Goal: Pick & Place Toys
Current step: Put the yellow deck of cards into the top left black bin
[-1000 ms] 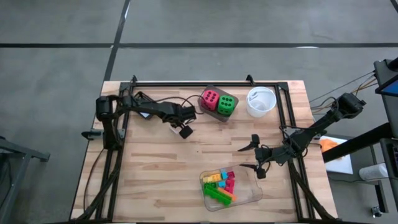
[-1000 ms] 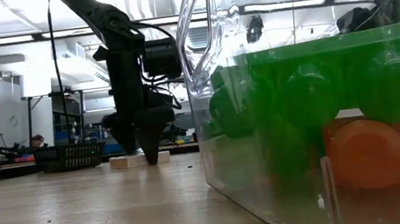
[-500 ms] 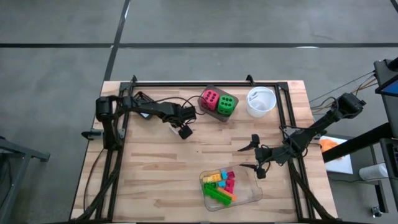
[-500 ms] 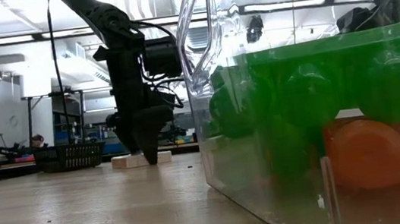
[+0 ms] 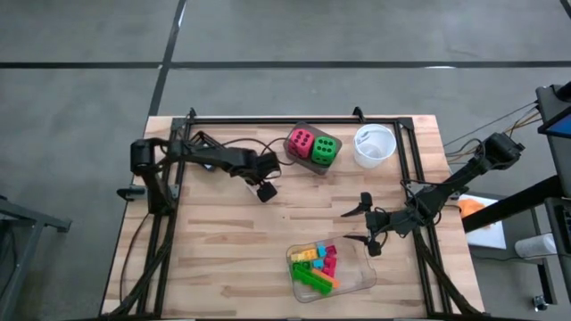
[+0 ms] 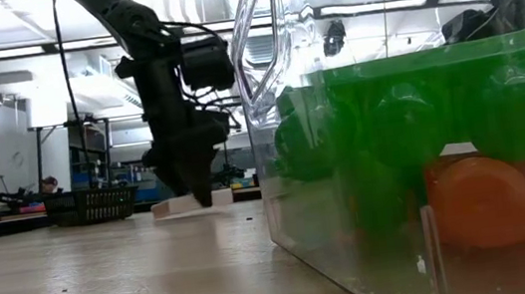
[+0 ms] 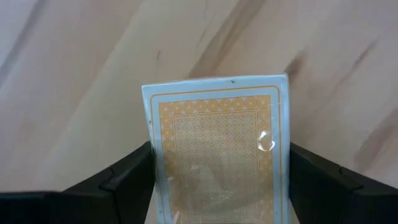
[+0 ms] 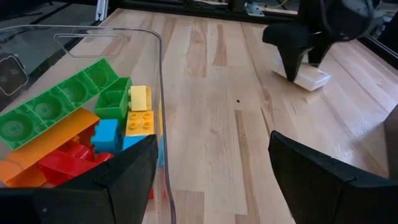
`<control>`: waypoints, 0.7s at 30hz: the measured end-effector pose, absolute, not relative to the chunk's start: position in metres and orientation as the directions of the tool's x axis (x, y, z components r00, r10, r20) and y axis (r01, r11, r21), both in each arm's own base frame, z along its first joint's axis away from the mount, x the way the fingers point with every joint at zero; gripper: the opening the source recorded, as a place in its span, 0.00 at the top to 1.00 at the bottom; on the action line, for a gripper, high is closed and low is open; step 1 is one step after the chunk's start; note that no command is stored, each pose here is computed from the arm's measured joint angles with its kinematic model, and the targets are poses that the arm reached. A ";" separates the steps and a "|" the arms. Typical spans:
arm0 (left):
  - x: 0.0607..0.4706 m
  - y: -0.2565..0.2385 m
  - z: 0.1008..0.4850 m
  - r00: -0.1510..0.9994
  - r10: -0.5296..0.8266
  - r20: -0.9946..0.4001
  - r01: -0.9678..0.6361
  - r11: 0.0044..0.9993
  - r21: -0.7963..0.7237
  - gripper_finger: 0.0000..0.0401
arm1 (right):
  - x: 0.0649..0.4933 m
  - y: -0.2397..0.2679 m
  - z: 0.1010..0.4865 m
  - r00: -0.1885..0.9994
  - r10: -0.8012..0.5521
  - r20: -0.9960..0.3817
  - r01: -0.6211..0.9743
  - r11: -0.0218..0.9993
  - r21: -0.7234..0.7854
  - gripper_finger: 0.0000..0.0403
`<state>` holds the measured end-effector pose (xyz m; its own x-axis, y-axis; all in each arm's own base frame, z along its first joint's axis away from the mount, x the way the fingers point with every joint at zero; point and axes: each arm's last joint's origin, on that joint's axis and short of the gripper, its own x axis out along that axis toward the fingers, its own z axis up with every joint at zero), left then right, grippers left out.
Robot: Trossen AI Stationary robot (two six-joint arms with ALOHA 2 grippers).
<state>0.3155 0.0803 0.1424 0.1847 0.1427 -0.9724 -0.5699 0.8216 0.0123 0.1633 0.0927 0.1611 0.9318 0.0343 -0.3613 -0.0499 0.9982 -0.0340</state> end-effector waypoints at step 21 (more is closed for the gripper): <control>0.294 0.071 0.126 0.757 0.285 -0.588 -0.488 0.844 -0.220 0.27 | 0.163 0.093 0.161 0.932 0.034 -0.361 -0.050 0.998 -0.037 0.25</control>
